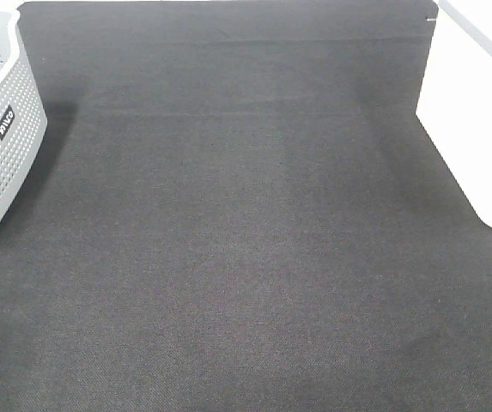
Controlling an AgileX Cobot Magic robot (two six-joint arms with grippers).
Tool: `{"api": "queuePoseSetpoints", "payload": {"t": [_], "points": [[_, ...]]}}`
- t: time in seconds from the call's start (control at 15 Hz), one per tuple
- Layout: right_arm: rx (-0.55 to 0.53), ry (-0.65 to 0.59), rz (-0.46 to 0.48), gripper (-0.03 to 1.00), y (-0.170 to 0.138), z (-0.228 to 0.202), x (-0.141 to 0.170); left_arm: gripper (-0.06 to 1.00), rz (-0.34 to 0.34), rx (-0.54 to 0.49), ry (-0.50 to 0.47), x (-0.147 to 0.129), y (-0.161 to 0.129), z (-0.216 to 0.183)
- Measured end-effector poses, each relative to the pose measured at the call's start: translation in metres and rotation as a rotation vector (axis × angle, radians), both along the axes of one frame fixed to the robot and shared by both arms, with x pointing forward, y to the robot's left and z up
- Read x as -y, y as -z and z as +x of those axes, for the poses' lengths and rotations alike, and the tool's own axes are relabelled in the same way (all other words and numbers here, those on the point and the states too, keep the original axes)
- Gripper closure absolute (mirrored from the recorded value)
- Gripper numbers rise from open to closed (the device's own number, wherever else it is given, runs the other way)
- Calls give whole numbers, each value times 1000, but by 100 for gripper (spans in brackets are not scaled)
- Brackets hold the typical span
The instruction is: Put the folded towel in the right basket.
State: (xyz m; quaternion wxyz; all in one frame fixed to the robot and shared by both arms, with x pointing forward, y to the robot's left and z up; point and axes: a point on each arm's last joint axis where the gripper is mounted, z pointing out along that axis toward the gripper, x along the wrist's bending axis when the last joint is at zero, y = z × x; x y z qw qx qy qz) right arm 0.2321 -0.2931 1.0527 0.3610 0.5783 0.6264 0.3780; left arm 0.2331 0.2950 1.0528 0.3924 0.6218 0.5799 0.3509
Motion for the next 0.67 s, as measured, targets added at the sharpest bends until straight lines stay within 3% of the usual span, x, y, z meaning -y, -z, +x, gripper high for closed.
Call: {"api": "queuePoseSetpoints", "payload": {"t": [0.67], "points": [[0,0,-1,27,0,0,0,7,0,0,0,0,0,0]]}}
